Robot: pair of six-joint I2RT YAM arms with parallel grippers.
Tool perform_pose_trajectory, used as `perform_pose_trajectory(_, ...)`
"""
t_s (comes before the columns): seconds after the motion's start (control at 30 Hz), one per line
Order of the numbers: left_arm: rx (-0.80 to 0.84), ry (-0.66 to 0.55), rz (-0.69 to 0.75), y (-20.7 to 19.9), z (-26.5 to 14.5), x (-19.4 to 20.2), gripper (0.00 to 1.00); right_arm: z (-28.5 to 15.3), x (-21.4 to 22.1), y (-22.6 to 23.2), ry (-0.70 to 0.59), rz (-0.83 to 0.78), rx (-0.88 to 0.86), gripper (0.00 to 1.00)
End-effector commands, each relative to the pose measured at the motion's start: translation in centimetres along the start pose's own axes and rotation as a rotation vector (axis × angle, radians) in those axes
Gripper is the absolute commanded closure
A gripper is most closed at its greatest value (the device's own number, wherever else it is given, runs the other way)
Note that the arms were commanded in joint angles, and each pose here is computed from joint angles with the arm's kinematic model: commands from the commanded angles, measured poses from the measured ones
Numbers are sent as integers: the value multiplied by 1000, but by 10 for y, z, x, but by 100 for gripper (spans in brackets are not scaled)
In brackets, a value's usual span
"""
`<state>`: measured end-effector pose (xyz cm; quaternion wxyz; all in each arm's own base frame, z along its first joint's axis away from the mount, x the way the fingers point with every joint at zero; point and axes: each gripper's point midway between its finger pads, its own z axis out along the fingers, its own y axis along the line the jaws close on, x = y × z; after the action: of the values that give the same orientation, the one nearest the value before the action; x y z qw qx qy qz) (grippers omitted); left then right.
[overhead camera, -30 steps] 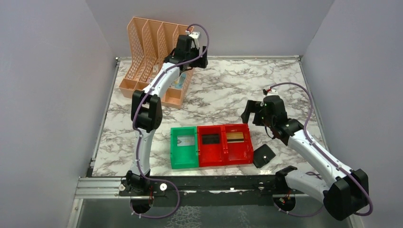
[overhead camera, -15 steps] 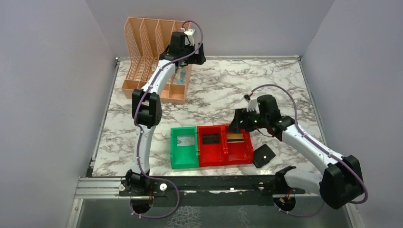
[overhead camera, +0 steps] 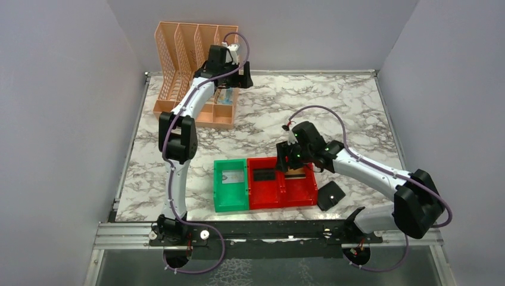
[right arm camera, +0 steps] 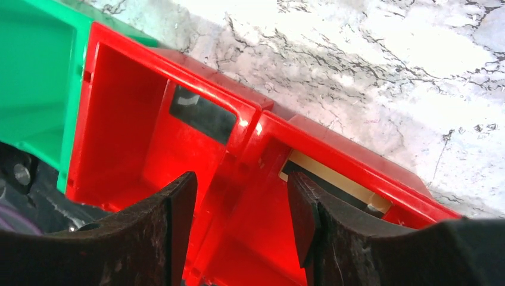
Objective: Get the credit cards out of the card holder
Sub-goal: Move the storage box to the center of the board.
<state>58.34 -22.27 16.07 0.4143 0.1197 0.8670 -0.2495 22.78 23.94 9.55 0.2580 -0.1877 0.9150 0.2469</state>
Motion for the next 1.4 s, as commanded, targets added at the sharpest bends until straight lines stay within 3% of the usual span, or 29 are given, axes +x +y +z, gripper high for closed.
perform_pose_trajectory(0.0,-10,-57,43,-12,-42,-24,7,10,-10,-9,-15,-13,146,44)
perform_pose_trajectory(0.17,-12,-30,46,-17,-56,-7,7,22,-16,-15,-20,-4,223,55)
perform_pose_trajectory(0.37,-11,-35,51,-26,-79,-1,7,18,-40,-32,-117,18,340,64)
perform_pose_trajectory(0.8,3,-51,44,-47,-129,24,7,19,-91,-81,-239,14,509,65)
perform_pose_trajectory(1.37,21,-40,-29,-60,-177,90,7,29,-158,-152,-323,148,512,66)
